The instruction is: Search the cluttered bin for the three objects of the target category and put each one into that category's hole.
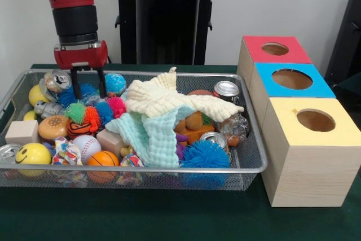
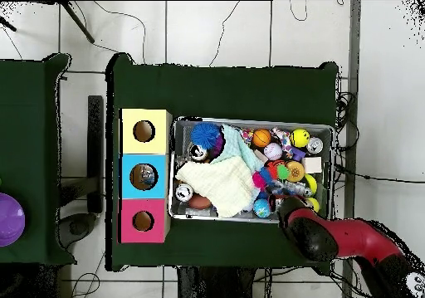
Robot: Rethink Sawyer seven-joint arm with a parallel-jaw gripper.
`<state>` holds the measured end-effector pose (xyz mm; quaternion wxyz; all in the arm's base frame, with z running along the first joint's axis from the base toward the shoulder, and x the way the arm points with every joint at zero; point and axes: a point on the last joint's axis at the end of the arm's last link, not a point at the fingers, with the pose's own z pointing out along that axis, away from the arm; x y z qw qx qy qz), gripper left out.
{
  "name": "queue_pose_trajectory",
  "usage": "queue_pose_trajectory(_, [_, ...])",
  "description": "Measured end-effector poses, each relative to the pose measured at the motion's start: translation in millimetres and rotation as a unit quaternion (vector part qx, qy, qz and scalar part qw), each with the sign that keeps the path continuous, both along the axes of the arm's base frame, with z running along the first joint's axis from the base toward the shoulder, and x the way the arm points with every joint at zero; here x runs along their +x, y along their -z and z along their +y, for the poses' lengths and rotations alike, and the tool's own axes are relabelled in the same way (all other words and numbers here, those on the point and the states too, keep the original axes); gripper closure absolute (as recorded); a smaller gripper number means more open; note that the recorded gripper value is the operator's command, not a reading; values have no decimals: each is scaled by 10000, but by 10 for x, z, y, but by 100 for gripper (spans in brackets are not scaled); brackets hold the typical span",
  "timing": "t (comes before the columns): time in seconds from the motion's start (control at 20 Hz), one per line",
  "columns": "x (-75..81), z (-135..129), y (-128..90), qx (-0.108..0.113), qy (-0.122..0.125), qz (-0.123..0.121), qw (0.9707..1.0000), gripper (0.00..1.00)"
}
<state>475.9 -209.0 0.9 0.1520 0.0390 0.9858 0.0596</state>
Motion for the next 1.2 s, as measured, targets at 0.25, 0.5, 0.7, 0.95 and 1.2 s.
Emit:
queue_pose_trajectory(0.25, [17,-19,19,10,27,-13,10000,0])
queue_pose_trajectory(0.5, [-20,-77,89,154,169,-27,9997,0])
queue_pose_trajectory(0.7, [-67,-119,140,272,285,-31,9992,0])
queue_pose_trajectory(0.95, [-38,-54,149,281,221,-26,9994,0])
queue_pose_trajectory(1.2, [12,25,159,253,126,-16,9996,0])
